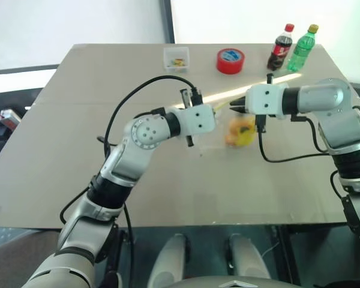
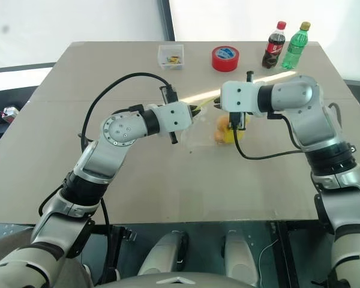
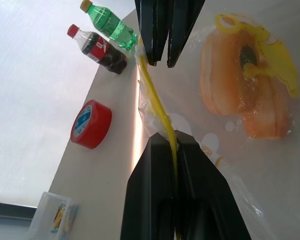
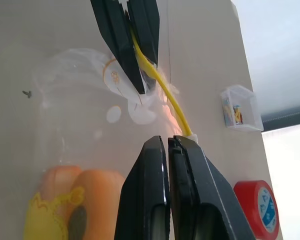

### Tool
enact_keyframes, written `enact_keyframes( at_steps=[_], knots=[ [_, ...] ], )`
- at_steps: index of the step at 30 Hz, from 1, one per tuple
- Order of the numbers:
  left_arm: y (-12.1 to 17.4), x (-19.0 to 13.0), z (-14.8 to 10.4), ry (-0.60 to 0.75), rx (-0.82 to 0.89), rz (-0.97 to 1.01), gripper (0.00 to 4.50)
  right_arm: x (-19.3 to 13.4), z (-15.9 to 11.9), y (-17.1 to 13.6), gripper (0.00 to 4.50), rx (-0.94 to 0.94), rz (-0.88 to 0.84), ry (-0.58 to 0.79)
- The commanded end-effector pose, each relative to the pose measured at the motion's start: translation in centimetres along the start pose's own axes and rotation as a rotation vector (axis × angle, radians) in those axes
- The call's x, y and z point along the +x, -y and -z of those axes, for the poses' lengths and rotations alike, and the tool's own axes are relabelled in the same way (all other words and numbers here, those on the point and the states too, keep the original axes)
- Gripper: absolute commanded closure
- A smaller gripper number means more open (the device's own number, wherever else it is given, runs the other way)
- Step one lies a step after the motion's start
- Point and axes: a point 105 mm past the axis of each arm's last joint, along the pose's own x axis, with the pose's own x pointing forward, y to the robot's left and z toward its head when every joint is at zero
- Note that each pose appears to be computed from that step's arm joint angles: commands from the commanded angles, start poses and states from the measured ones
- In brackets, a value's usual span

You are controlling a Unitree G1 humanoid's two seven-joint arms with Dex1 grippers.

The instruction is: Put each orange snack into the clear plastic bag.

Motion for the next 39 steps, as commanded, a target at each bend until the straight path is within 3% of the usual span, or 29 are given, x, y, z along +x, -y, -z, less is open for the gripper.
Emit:
enact_keyframes(
  at_steps=[1,3,6,7,17,22,35,37,39],
  knots=[
    [-1.0,-0.3,-1.0,0.03,0.04,-0.042,4.5,-1.3,-2.2,1.4,4.29,-0.041,0.038,0.056],
    [-1.0,-0.3,-1.0,0.03,0.039,-0.04,4.5,-1.5,-2.0,1.4,4.06,-0.04,0.035,0.045],
    [-0.9,-0.3,-1.0,0.032,0.039,-0.037,4.5,-1.6,-1.7,1.5,3.09,-0.039,0.048,0.029],
    [-0.9,-0.3,-1.0,0.032,0.039,-0.036,4.5,-1.6,-1.6,1.5,2.51,-0.041,0.051,0.029],
    [-0.9,-0.4,-0.9,0.027,0.04,-0.035,4.5,-1.4,-0.9,2.1,2.51,-0.052,0.077,0.001],
    [-0.8,-0.4,-0.9,0.028,0.04,-0.034,4.5,-1.4,-0.7,2.2,3.88,-0.054,0.082,-0.005],
    [-0.7,-0.3,-0.9,0.029,0.036,-0.032,4.5,-1.4,-0.6,2.0,3.88,-0.057,0.077,-0.006],
    [-0.7,-0.3,-0.9,0.029,0.036,-0.031,4.5,-1.4,-0.6,1.9,4.4,-0.056,0.072,-0.005],
    [-0.7,-0.3,-0.9,0.028,0.036,-0.032,4.5,-1.4,-0.4,1.8,4.45,-0.057,0.07,-0.011]
  ],
)
